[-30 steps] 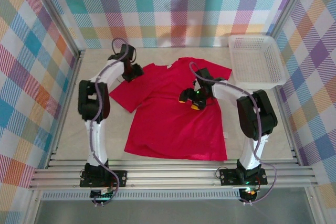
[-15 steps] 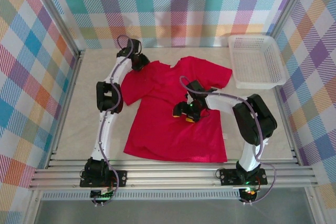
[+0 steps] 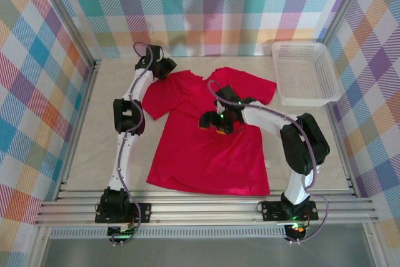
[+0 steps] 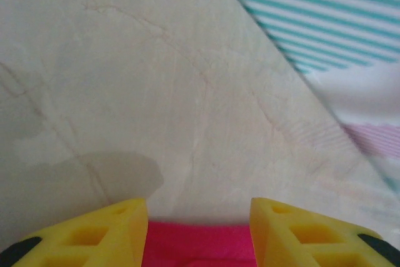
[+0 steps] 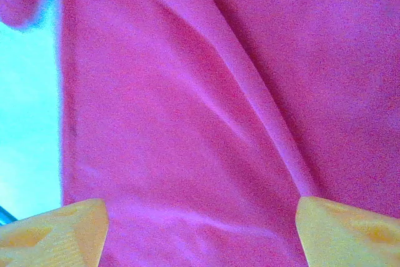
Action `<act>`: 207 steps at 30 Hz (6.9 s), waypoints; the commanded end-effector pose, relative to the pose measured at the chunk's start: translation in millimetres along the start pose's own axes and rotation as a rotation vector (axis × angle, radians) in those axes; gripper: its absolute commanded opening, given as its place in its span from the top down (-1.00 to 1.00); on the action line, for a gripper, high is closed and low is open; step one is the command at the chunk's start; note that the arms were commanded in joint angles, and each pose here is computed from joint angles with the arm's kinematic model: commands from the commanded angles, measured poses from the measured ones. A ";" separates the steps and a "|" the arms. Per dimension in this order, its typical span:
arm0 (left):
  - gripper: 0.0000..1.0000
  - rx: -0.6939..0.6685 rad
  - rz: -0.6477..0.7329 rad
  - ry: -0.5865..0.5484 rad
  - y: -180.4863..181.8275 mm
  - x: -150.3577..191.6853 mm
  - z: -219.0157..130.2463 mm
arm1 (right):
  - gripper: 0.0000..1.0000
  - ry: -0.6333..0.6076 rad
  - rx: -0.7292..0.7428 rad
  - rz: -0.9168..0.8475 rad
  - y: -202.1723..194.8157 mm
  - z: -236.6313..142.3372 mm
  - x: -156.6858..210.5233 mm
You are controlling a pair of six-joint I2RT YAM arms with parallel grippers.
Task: Fold the inside-out t-shirt
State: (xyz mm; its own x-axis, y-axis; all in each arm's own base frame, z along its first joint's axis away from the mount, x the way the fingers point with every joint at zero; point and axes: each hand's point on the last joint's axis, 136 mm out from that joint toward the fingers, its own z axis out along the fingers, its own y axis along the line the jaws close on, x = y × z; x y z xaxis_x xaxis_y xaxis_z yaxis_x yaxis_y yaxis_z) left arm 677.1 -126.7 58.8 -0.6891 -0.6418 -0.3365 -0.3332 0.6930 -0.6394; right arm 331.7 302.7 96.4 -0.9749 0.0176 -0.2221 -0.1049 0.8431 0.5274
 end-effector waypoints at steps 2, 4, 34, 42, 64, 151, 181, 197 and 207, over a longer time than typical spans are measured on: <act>0.04 -0.098 0.190 0.013 -41.6 4.0 -110.5 | -0.59 -0.152 0.018 -0.103 21.5 -7.1 -73.9; 0.07 -0.199 0.230 0.058 -18.8 35.9 -134.2 | -0.59 -0.176 0.006 -0.077 23.8 0.8 -102.7; 0.30 -0.325 0.081 0.485 154.8 326.5 -204.6 | -0.50 -0.055 -0.183 0.099 11.5 170.7 -172.5; 0.26 -0.388 0.077 0.446 172.5 326.6 -246.1 | -0.50 -0.112 -0.215 0.104 13.6 167.8 -193.7; 0.16 -0.248 0.193 0.228 39.2 126.2 -158.1 | -0.58 -0.147 -0.233 0.005 -2.7 -5.6 -187.1; 0.09 -0.249 0.328 0.394 137.3 349.0 -294.9 | -0.48 -0.031 0.113 0.162 -98.8 -70.1 81.9; 1.00 -0.537 0.609 0.410 146.0 353.9 -292.5 | -0.52 -0.027 0.131 0.153 -101.3 -66.7 78.2; -0.36 -0.482 0.674 0.498 131.0 360.0 -321.2 | -0.54 -0.023 0.134 0.144 -101.9 -67.8 79.6; -0.24 -0.563 0.658 0.573 159.4 377.9 -299.1 | -0.53 -0.016 0.130 0.148 -100.9 -67.0 79.3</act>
State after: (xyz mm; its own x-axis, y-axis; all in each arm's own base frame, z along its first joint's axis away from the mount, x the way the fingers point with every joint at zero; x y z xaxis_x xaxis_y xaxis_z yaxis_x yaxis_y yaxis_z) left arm 178.1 -163.1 48.4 -0.9964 0.0553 -0.0649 0.0563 0.9983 -0.0146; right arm 247.3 180.9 72.6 -0.9744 0.1596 -0.1584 0.0751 0.8951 0.4395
